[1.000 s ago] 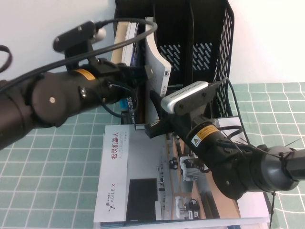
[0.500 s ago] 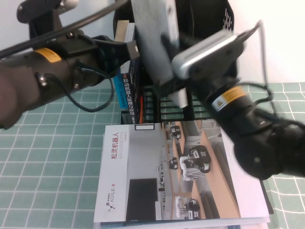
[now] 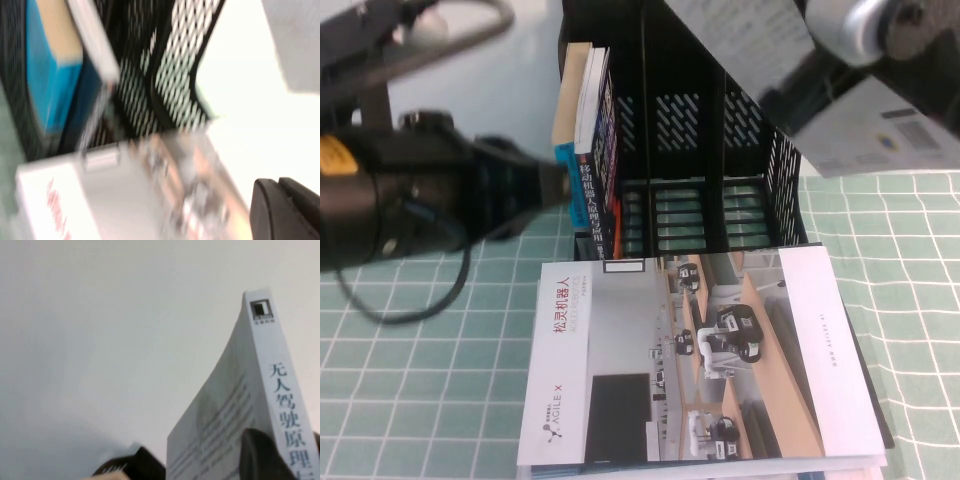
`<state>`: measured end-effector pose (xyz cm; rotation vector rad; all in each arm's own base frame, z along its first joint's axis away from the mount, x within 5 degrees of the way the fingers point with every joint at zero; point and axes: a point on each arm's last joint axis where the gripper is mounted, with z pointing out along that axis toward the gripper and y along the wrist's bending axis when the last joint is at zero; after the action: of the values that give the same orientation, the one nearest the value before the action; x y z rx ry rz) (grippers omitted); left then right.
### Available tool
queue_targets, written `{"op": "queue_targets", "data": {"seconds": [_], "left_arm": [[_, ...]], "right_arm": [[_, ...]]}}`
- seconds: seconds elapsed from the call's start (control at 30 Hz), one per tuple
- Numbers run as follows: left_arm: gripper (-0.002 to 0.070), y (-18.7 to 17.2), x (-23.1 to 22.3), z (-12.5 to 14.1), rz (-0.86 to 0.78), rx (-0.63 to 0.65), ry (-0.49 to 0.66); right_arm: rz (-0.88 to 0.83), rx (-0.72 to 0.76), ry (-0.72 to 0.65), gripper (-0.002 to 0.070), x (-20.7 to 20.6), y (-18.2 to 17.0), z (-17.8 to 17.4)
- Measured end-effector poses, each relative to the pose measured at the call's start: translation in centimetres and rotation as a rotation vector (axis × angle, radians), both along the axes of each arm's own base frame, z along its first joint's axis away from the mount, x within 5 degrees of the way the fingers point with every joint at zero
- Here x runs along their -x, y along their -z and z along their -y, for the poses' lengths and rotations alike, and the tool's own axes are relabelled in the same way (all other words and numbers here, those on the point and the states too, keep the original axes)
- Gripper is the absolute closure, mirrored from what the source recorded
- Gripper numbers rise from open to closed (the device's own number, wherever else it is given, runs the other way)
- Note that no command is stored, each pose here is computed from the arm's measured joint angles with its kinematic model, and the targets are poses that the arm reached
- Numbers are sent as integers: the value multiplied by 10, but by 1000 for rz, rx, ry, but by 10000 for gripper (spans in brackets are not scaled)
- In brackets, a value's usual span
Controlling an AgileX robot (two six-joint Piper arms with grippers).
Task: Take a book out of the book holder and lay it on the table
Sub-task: Place the picked book on the book
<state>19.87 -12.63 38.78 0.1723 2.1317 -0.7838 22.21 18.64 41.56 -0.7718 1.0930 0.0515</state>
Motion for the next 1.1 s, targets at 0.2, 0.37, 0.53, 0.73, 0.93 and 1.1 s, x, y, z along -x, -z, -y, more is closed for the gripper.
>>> {"op": "queue_targets", "data": {"seconds": [0.2,0.37,0.53,0.73,0.93,1.1], "left_arm": [[678,12,18,-14,-76,-173,24],[678,27,21,-32,-118,-228,-156],[678,44,26,-40,-162,-242,-219],[677,57,29,-42,-195,-252,-226],[678,57,29,-41,-195,-244,-226],[678,57,29,-40,-203,-229,-225]], "right_arm": [[-154,285,-65,559,12,15,2],[-288,518,-123,559,16,54,0],[-277,592,-139,559,18,85,-5],[-146,615,-231,559,38,86,-32],[-184,789,-381,559,58,118,-62],[-295,918,-483,559,75,159,-78]]}}
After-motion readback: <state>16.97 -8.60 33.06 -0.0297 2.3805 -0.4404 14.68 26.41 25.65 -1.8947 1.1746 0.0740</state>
